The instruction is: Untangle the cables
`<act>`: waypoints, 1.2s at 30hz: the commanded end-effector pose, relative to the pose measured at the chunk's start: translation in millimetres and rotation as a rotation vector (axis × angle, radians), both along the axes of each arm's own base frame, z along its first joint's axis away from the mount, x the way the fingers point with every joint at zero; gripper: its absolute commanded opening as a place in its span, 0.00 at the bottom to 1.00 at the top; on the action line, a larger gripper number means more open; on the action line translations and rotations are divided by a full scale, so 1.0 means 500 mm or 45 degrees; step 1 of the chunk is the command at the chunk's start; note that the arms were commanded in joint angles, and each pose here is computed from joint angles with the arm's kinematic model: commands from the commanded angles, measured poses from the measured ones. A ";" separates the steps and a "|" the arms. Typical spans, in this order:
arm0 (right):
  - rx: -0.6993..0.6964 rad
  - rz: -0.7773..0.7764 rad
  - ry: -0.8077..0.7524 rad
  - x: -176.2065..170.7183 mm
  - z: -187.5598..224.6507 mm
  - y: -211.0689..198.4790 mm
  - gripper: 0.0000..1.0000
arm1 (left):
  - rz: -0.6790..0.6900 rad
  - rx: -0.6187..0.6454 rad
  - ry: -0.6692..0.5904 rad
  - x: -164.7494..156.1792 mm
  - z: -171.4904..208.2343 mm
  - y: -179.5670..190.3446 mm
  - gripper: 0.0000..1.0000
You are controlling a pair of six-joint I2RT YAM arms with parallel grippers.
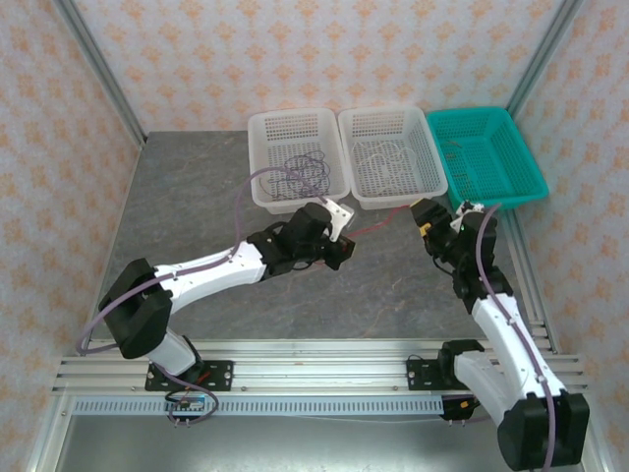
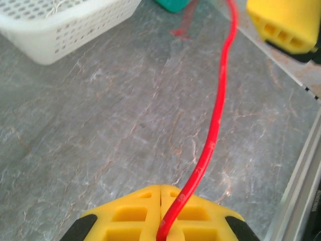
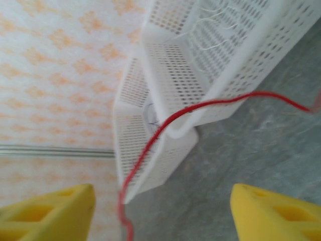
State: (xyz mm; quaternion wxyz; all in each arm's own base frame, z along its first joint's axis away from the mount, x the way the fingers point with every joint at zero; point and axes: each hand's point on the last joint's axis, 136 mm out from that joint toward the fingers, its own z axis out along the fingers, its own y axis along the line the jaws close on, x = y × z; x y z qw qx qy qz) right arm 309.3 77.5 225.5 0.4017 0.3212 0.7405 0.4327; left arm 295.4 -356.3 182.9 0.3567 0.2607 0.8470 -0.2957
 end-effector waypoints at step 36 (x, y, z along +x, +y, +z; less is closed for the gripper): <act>-1.302 -0.933 -0.228 0.144 0.313 -0.254 0.00 | -0.080 -0.203 0.013 0.063 0.161 0.010 0.95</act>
